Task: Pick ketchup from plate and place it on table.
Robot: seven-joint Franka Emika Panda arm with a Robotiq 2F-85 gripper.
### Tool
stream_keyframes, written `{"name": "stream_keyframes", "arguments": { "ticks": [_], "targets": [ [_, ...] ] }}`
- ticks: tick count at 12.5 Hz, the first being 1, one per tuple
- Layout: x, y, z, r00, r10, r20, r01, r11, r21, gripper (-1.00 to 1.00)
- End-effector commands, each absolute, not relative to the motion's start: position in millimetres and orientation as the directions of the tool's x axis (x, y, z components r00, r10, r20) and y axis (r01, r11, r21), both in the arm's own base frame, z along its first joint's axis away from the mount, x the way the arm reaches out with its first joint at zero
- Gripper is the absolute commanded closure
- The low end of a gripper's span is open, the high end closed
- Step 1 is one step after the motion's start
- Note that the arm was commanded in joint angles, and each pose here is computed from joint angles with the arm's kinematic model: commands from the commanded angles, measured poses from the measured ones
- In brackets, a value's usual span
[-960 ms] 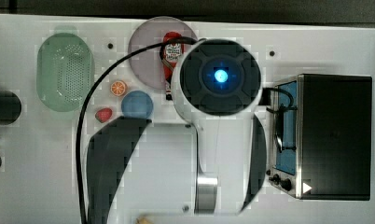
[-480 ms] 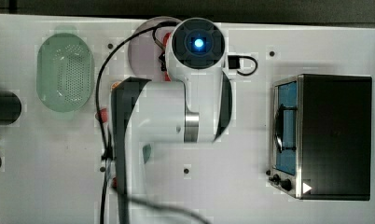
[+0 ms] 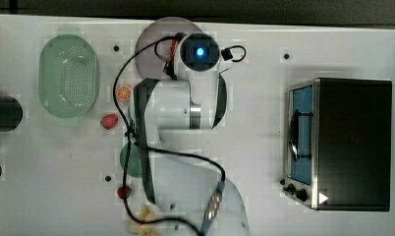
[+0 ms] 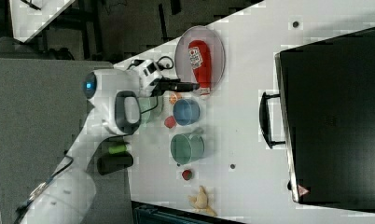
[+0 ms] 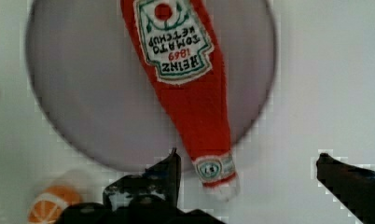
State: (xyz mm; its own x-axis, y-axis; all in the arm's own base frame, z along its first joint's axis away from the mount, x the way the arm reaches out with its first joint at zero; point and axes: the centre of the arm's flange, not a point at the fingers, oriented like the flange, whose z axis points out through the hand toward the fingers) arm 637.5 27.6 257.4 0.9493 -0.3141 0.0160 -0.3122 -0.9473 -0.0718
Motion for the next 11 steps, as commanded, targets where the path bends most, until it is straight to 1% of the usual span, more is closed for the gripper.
{"name": "stream_keyframes", "arguments": {
  "ticks": [1,4,6,7,8,9,11],
  "targets": [
    [667,40,270,0.984,-0.133,0.117,-0.123,-0.989,-0.087,-1.0],
    [682,43,235,0.987,-0.13,0.092,-0.122,-0.989,-0.088,-1.0],
    [683,42,213,0.992,-0.098,0.074,-0.094,-0.994,-0.058,-1.0],
    [683,41,204,0.995,-0.074,0.072,-0.072,-0.997,-0.035,-1.0],
    [683,40,198,0.995,-0.058,0.076,-0.057,-0.998,-0.019,-1.0],
    [683,42,193,0.995,-0.056,0.086,-0.054,-0.998,-0.022,-1.0],
    [685,44,186,0.992,-0.054,0.114,-0.051,-0.998,-0.03,-1.0]
  ]
}}
